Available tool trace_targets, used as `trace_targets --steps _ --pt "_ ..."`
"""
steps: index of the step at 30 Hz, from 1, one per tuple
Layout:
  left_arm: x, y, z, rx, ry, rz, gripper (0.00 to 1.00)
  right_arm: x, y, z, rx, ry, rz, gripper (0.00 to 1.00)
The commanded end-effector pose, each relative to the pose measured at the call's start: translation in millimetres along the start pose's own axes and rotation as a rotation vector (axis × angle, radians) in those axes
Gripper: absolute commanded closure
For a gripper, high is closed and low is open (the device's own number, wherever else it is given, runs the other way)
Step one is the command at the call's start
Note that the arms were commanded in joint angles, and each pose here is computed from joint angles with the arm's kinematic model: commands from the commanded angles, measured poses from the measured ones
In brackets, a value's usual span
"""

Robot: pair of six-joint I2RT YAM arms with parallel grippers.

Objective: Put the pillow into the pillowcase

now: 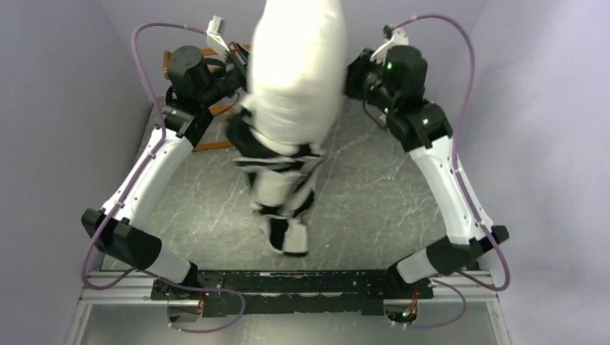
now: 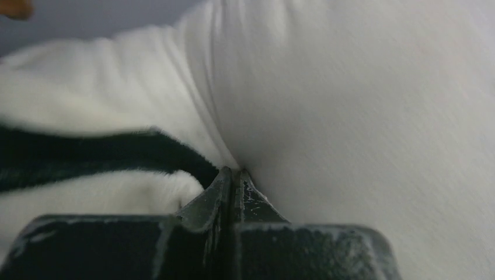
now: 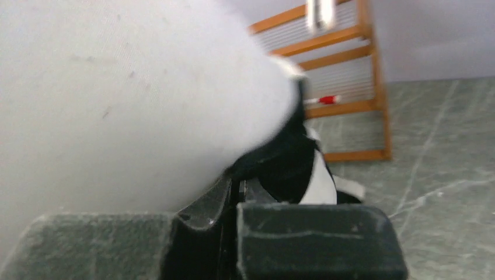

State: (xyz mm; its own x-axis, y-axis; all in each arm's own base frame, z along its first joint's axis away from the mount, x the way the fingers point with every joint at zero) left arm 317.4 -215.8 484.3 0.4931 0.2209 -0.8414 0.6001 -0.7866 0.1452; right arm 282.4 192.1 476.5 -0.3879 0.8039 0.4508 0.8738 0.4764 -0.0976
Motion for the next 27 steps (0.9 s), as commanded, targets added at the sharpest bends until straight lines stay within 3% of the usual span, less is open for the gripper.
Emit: trace_targets --steps 1,4,5,7,10,11,15,17,19,21,23,25,27 --pt "-65 -11 14 0.061 -0.027 0.198 0.95 20 -27 -64 -0.135 0.087 -0.145 1.0" --pt "-52 20 -38 0.041 -0.025 0.106 0.95 73 -48 -9 -0.03 0.185 -0.439 1.0" --pt "-45 27 -46 0.039 -0.021 0.083 0.95 75 -45 -1 -0.031 0.214 -0.445 1.0" --pt "-38 29 -44 0.053 -0.023 0.023 0.95 72 -40 -30 -0.118 0.198 -0.378 1.0" --pt "-65 3 7 0.092 -0.038 0.096 0.95 25 -26 -98 -0.193 0.209 -0.255 1.0" --pt "-46 -1 25 0.095 -0.093 0.075 0.95 21 -26 -103 -0.184 0.212 -0.247 1.0" --pt "-23 14 -17 0.053 -0.094 0.042 0.95 56 -47 -44 -0.016 0.238 -0.442 1.0" --pt "-25 25 -33 0.08 -0.085 0.06 0.95 65 -57 -31 -0.074 0.285 -0.54 1.0" --pt "-38 21 -27 0.105 -0.069 0.064 0.95 55 -48 -47 -0.116 0.242 -0.428 1.0" --pt "-63 8 4 0.129 -0.064 0.118 0.95 36 -26 -81 -0.175 0.159 -0.301 1.0" --pt "-76 -5 34 0.1 -0.088 0.146 0.95 23 -11 -86 -0.164 0.134 -0.24 1.0" --pt "-67 2 32 0.107 -0.093 0.119 0.95 21 -4 -64 -0.065 0.134 -0.23 1.0" --pt "-46 21 2 0.115 -0.102 0.081 0.95 40 -13 -24 0.029 0.17 -0.304 1.0"
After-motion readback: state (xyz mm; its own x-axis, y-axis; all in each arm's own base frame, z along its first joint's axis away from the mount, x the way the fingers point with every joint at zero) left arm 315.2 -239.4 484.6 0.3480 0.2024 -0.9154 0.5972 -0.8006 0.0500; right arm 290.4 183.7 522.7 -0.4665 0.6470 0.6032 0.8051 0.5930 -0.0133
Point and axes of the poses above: each gripper's point midway between its finger pads, its own y axis out along the fingers, its own x axis along the line the jaws close on, z = x × y, the point moved 8 cm from there along -y, back along the fingers, and after that the axes turned 3 degrees about -y, right-handed, at the moved point
